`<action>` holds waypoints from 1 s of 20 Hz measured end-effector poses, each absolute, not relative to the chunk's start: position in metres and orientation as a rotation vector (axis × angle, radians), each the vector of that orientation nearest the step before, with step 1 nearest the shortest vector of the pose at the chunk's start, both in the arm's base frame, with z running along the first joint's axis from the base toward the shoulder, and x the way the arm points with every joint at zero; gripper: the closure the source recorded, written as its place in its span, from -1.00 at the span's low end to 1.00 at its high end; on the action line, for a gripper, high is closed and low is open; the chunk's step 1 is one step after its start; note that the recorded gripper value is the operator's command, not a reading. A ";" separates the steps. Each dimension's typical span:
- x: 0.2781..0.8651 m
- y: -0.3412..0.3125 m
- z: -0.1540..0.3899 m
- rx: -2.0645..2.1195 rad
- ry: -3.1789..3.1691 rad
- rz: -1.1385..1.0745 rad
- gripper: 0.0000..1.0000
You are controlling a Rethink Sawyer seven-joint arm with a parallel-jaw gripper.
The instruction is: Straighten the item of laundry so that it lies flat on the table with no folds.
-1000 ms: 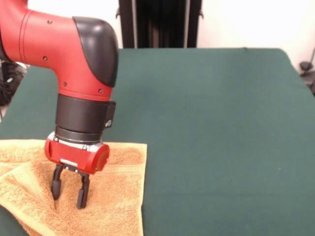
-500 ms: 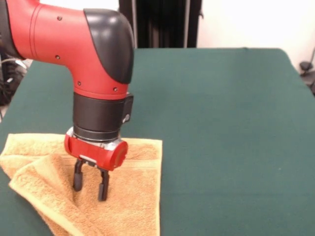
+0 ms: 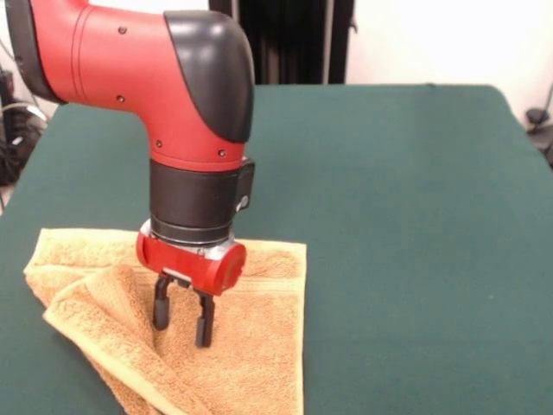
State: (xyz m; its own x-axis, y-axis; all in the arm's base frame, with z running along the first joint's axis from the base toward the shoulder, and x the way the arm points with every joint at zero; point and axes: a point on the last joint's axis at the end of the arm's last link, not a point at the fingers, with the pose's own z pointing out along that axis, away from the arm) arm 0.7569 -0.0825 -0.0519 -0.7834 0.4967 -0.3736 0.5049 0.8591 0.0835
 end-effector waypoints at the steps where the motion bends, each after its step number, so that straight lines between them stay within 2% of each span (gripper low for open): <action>1: 0.756 -0.080 -0.052 0.744 2.649 -0.030 -1.00; 20: 0.700 -0.002 -0.047 0.723 2.778 -0.103 -1.00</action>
State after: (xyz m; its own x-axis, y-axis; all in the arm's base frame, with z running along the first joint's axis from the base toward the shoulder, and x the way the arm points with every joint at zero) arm 0.7000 -0.0016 -0.0473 -0.8393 0.4689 -0.2751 0.4879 0.8729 -0.0009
